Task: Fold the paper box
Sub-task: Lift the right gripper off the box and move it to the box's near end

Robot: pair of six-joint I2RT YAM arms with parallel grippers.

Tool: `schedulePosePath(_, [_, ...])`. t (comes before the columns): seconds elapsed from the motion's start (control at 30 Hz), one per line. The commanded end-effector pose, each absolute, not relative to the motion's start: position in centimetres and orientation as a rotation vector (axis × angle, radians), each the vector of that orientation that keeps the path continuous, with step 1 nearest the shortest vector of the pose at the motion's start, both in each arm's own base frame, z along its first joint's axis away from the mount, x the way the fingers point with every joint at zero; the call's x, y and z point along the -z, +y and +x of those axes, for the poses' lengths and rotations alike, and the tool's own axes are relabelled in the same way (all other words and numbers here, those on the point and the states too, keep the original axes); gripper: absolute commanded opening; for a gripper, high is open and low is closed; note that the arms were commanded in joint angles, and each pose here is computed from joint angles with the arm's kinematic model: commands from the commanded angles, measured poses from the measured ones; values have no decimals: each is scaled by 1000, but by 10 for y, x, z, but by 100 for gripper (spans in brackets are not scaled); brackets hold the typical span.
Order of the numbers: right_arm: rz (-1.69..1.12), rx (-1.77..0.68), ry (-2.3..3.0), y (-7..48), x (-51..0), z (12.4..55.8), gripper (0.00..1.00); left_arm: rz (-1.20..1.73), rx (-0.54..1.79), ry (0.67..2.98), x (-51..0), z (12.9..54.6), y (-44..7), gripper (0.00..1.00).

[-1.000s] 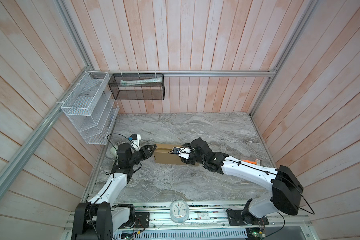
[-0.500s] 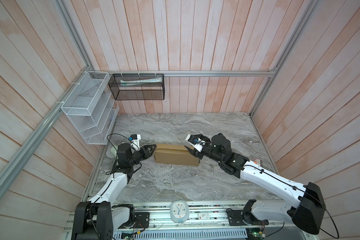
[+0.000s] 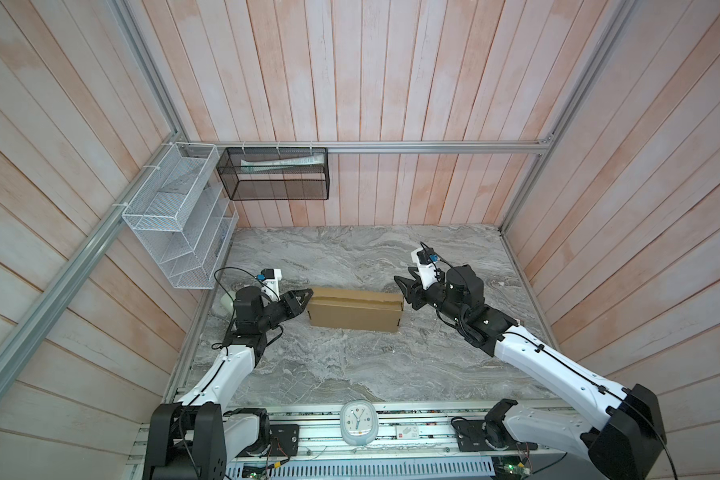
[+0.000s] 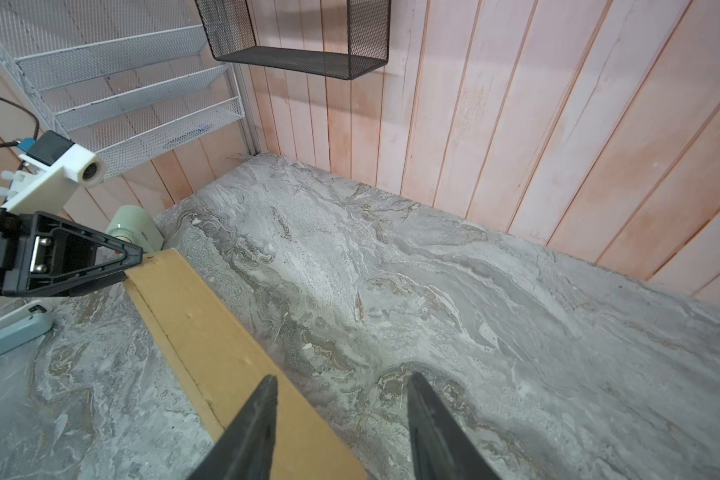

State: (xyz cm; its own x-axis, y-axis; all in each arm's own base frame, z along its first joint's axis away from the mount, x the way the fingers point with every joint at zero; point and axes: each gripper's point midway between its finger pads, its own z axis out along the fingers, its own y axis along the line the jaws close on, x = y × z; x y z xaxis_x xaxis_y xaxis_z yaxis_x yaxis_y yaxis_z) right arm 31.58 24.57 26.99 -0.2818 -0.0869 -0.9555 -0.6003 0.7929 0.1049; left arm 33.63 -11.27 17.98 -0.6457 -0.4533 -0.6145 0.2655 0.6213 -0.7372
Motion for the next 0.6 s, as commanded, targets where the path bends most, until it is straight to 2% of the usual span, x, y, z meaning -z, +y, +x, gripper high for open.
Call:
schedulePosePath(0.0, [-356, -600, 1859, 234, -265, 317, 51, -154, 1084, 2043, -167, 331, -113, 45])
schedulePosePath(0.17, [-228, -529, 1977, 217, -244, 322, 51, -148, 1090, 2044, -169, 333, -113, 45])
schedulePosePath(0.57, [-119, -665, 2063, 219, -210, 307, 50, -144, 1091, 2049, -166, 332, -114, 45])
